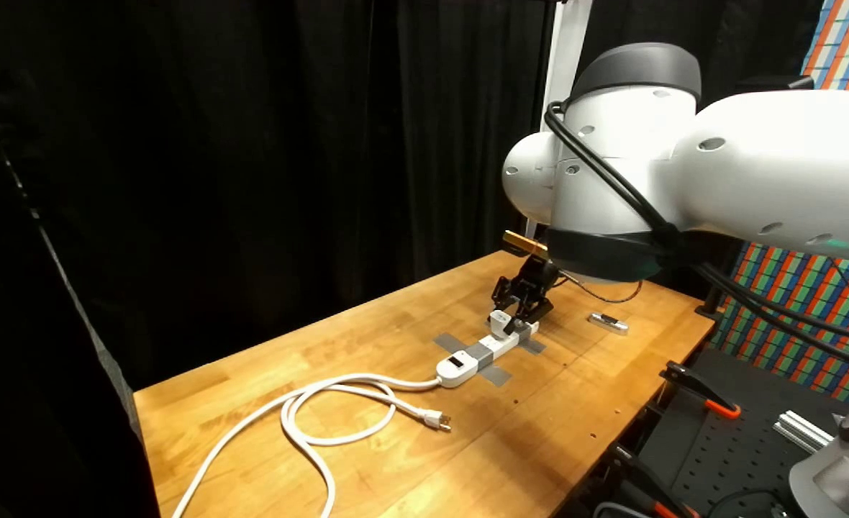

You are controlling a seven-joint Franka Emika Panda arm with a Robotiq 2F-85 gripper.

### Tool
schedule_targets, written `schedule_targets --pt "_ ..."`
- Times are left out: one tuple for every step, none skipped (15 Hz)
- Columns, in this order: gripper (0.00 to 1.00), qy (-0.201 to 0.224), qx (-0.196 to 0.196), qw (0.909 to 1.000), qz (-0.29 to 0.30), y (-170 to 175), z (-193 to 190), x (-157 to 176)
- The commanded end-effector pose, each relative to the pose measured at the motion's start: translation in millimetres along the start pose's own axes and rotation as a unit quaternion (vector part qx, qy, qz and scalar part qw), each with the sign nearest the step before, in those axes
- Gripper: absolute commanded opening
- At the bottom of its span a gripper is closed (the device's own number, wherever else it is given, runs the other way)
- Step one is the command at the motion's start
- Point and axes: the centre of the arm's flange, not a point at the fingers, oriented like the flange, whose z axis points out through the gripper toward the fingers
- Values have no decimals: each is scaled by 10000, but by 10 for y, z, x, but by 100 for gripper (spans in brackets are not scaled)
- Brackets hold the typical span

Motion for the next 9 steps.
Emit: schedule_targets --pt "23 13 -59 9990 433 -229 -139 702" --pt "23 -21 -61 9989 471 -225 -143 704" --pt "55 -44 -49 9989 463 -229 -156 701" --pt "75 -61 -38 9989 467 -230 -169 701" --pt "81 -78 -44 9985 533 -201 -167 734" --pt "88 -92 -24 9986 526 -186 -165 757" --pt "96 -97 -14 9987 507 -179 -179 760" --pt "100 -104 -7 9987 496 -163 -187 765" --pt "100 -100 0 9988 479 -153 -210 759"
